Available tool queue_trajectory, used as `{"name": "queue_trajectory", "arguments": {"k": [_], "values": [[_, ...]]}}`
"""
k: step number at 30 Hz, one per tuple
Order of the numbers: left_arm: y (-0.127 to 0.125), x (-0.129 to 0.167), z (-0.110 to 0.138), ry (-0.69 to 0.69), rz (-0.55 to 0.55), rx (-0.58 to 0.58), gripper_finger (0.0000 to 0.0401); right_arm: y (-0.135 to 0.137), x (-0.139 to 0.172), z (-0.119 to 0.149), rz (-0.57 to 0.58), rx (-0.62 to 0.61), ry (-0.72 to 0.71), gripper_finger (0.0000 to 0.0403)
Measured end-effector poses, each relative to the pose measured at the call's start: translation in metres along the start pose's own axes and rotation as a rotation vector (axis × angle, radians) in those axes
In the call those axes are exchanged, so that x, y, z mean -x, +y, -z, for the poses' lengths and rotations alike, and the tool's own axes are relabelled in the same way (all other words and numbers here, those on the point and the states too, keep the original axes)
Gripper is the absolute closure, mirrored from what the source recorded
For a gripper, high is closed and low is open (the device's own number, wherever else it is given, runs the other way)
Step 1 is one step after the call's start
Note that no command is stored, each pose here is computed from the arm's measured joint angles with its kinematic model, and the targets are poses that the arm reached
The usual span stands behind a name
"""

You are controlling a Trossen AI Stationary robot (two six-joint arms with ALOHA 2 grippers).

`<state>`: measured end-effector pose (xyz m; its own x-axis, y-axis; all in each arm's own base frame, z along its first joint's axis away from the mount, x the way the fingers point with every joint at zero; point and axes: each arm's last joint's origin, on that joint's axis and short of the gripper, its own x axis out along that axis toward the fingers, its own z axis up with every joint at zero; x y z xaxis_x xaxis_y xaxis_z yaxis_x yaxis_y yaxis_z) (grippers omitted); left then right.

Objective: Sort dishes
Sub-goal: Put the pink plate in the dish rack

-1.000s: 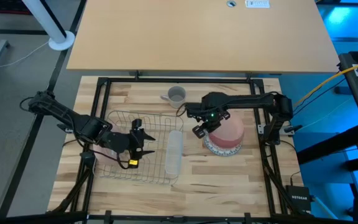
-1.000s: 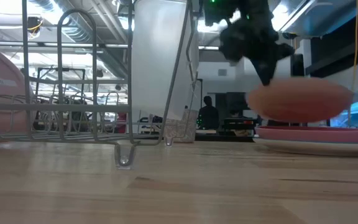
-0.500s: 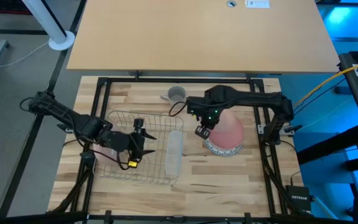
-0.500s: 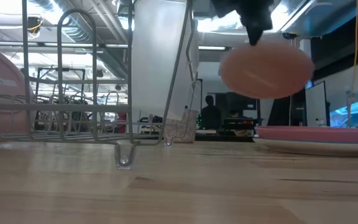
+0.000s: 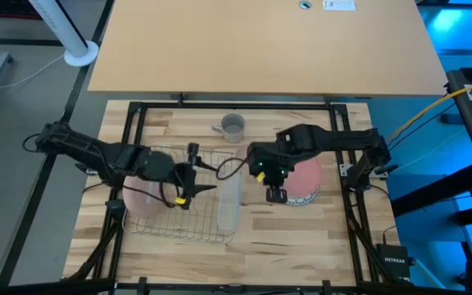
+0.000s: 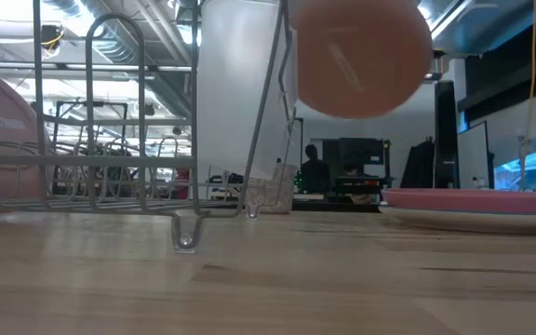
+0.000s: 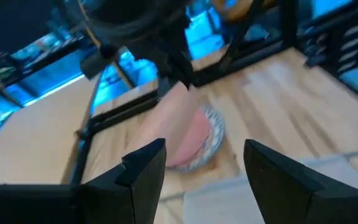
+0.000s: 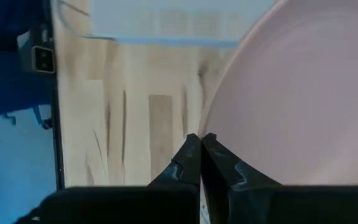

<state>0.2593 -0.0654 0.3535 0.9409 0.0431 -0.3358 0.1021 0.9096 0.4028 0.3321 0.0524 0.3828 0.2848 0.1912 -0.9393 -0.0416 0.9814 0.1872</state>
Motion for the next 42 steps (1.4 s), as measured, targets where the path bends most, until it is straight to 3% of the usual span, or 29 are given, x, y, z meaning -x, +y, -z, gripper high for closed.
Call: {"name": "queue_trajectory", "arguments": {"k": [12,22,34,42], "values": [[0.028,-0.037,0.019,-0.057,0.221,0.013,0.0193,0.029,-0.003,-0.005,-0.042,0.193,-0.099,0.04],[0.025,-0.062,0.036,-0.023,0.391,0.024,0.0196,0.032,-0.003,-0.008,-0.073,0.213,-0.129,0.0401],[0.025,-0.063,0.037,-0.024,0.403,0.023,0.0316,0.033,-0.002,-0.012,-0.064,0.262,-0.176,0.0401],[0.026,-0.063,0.037,-0.026,0.402,0.022,0.034,0.033,-0.002,-0.016,-0.029,0.297,-0.219,0.0401]]}}
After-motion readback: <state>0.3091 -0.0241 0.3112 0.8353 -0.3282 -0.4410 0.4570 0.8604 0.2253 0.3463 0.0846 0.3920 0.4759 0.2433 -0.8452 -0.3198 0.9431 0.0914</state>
